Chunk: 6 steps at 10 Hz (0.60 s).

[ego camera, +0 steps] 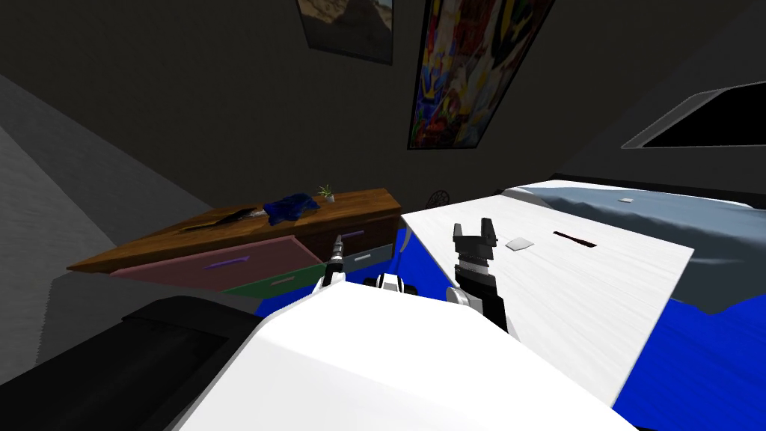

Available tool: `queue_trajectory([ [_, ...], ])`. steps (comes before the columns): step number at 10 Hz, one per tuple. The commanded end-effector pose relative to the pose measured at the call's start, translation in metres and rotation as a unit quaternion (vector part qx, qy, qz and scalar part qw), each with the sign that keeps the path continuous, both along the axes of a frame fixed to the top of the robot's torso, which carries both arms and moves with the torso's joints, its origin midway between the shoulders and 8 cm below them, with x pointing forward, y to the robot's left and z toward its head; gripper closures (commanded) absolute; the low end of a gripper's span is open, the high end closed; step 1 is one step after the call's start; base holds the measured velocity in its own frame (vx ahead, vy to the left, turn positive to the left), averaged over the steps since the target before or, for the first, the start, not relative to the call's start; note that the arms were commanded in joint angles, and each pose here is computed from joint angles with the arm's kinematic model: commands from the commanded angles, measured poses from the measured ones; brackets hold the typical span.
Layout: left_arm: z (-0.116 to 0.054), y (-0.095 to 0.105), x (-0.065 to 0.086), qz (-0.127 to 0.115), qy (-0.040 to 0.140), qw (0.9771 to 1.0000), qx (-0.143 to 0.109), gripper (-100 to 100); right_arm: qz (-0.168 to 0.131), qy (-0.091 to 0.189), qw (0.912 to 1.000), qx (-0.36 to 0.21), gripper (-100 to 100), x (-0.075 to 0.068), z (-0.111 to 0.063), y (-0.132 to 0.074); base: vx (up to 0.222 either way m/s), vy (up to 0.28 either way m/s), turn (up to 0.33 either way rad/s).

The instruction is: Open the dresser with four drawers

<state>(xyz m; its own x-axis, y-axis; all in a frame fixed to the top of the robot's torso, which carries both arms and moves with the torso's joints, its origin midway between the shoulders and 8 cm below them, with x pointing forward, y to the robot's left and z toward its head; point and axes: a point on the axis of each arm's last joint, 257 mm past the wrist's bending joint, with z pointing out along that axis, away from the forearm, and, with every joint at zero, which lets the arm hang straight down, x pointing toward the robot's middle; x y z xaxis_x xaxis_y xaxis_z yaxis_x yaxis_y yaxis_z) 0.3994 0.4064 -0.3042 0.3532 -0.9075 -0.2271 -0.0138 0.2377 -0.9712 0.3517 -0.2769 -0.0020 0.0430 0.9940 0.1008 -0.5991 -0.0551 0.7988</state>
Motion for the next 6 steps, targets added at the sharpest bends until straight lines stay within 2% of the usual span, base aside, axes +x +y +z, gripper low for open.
queue_trajectory([
  [1, -0.014, -0.012, -0.001, 0.011, 0.004, 0.9995, -0.030, -100, 0.000, 0.000, 1.0000, 0.000, 0, 0.000, 0.000, 0.000, 0.019, -0.042, 0.021],
  [3, -0.005, -0.006, 0.003, 0.011, 0.003, 0.9996, -0.024, -100, 0.000, 0.000, 1.0000, 0.000, 0, 0.000, 0.000, 0.000, 0.041, -0.002, -0.007],
  [4, -0.007, -0.008, 0.001, 0.010, 0.002, 0.9997, -0.024, -100, 0.000, 0.000, 1.0000, 0.000, 0, 0.000, 0.000, 0.000, 0.047, 0.012, -0.006],
  [5, -0.007, -0.008, 0.001, 0.010, 0.003, 0.9996, -0.024, 100, 0.000, 0.000, 1.0000, 0.000, 0, 0.000, 0.000, 0.000, 0.007, 0.002, 0.001],
  [6, -0.007, -0.011, 0.017, -0.002, -0.001, 0.9997, -0.023, 100, 0.000, 0.000, 1.0000, 0.000, 0, 0.000, 0.000, 0.000, -0.053, -0.045, 0.146],
])
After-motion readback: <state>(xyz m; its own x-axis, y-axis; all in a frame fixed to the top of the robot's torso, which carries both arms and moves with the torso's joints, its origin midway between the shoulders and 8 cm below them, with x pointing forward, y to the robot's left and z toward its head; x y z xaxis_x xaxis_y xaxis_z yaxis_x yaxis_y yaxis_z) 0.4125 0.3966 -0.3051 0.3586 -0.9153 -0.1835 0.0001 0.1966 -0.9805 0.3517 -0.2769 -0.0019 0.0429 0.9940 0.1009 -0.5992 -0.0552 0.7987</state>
